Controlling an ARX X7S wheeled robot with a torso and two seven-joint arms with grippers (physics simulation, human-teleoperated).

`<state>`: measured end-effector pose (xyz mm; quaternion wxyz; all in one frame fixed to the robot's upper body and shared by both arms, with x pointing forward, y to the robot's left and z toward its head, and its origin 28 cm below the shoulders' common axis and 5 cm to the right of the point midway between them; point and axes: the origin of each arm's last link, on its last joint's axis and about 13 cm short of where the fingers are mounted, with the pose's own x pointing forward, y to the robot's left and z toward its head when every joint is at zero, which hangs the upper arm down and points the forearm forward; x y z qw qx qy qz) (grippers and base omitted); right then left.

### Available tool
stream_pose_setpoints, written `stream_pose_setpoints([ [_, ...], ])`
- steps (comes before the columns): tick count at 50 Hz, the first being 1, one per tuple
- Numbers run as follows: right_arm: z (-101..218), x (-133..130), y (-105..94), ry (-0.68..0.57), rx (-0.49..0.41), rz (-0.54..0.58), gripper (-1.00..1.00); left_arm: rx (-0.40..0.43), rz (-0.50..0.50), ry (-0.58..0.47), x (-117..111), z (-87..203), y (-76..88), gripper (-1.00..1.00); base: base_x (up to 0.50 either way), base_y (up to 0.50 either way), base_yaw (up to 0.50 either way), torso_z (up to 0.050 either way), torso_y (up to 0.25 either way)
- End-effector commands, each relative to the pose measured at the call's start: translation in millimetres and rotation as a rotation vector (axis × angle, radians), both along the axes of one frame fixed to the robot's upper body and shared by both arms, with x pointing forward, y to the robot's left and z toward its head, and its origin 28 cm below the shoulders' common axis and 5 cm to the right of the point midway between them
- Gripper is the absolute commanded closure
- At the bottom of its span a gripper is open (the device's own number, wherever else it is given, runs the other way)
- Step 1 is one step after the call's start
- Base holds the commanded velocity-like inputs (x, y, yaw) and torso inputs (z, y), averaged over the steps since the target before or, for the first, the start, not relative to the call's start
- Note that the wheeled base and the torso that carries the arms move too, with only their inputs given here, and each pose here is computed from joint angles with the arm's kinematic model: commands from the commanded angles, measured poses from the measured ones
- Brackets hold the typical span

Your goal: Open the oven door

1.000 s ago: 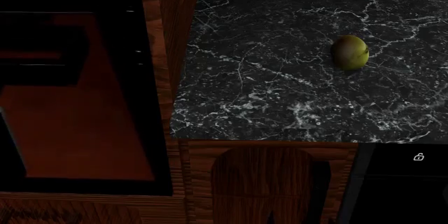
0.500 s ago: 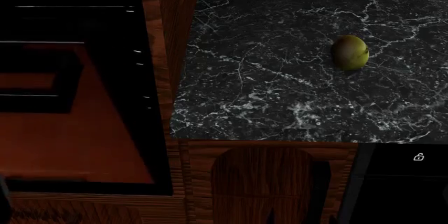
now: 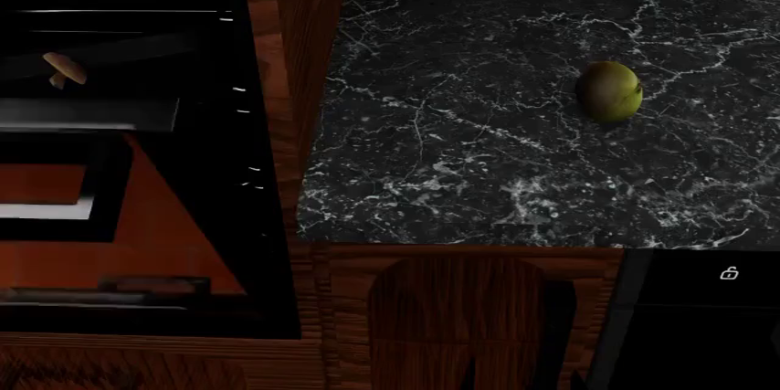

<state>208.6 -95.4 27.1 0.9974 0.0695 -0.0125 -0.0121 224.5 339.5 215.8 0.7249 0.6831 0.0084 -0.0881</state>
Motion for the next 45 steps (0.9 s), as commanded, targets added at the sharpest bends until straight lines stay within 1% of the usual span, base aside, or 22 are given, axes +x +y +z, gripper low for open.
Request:
stream_pose_setpoints([
  [1, 1, 0, 1.1, -0.005, 0.002, 0.004, -1.0, -0.086, -0.093, 0.163, -18, -25, -17.6, 1.0, 0.0, 0.0, -0.01, 0.0, 0.0],
  [21, 3, -2, 2.9, -0.009, 0.003, 0.012, -1.0, -0.094, -0.113, 0.194, -47, -36, -21.7, 1.0, 0.0, 0.0, -0.01, 0.0, 0.0],
  [34, 3, -2, 3.0, -0.01, 0.007, 0.013, -1.0, -0.097, -0.135, 0.21, -60, -43, -27.1, 1.0, 0.0, 0.0, -0.01, 0.0, 0.0],
  [45, 5, -2, 2.9, -0.016, 0.009, 0.013, -1.0, -0.11, -0.13, 0.223, -75, -53, -26.6, 1.0, 0.0, 0.0, -0.01, 0.0, 0.0],
])
